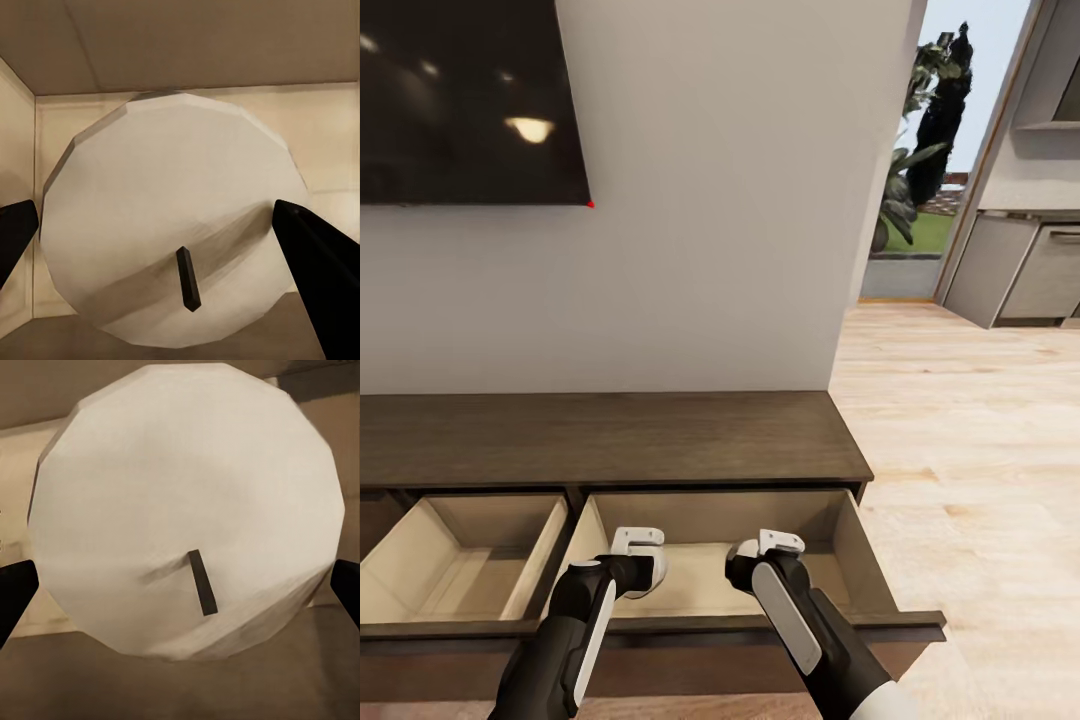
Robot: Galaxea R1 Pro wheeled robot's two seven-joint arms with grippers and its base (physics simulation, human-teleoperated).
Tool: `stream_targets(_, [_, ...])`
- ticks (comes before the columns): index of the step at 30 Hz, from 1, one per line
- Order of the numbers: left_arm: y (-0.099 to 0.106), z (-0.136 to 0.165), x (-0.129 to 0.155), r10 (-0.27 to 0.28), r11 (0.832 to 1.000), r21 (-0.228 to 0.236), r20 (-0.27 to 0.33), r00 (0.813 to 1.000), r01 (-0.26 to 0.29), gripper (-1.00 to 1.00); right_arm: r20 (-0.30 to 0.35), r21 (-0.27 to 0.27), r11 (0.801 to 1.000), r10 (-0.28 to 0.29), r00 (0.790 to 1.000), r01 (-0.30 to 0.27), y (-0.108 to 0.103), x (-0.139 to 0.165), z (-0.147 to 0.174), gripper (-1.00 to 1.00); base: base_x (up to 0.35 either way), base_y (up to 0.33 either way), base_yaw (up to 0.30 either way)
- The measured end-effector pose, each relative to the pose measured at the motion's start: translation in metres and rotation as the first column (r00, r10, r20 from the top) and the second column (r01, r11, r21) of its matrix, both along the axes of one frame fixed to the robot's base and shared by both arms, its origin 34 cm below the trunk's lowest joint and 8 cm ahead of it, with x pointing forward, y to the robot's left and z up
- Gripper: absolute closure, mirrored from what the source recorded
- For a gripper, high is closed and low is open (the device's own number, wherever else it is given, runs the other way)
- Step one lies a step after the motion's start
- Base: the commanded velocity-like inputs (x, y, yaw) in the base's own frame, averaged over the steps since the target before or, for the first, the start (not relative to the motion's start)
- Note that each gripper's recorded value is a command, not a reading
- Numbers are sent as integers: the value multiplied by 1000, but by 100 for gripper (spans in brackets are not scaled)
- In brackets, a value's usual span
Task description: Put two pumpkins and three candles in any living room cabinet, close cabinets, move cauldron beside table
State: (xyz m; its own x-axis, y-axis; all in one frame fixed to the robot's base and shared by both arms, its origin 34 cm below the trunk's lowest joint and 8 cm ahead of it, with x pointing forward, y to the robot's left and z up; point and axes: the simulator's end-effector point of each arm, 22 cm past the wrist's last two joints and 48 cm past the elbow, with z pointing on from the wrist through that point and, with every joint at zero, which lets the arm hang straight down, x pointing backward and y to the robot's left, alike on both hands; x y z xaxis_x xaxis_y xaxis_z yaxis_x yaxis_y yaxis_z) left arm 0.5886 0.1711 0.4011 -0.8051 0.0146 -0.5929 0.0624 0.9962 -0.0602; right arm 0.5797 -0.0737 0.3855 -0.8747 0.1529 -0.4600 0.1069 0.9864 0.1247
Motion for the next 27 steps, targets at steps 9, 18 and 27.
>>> stream_targets(9, [0, 1, 1, 0, 1000, 0, 4, 1000, 0, 100, 5, -9, 1000, 25, 1000, -25, 7, -2, 0, 100, 65, 0, 0])
stream_targets(18, [0, -16, -3, 0, 1000, 0, -28, 1000, 0, 100, -29, -8, 1000, 26, 999, -26, 6, -7, -17, 100, 1, 0, 0])
stream_targets(27, [-2, -26, -5, -4, 1000, -1, -48, 999, 4, 100, -48, -8, 1000, 25, 999, -25, 6, -9, -27, 100, 0, 0, 0])
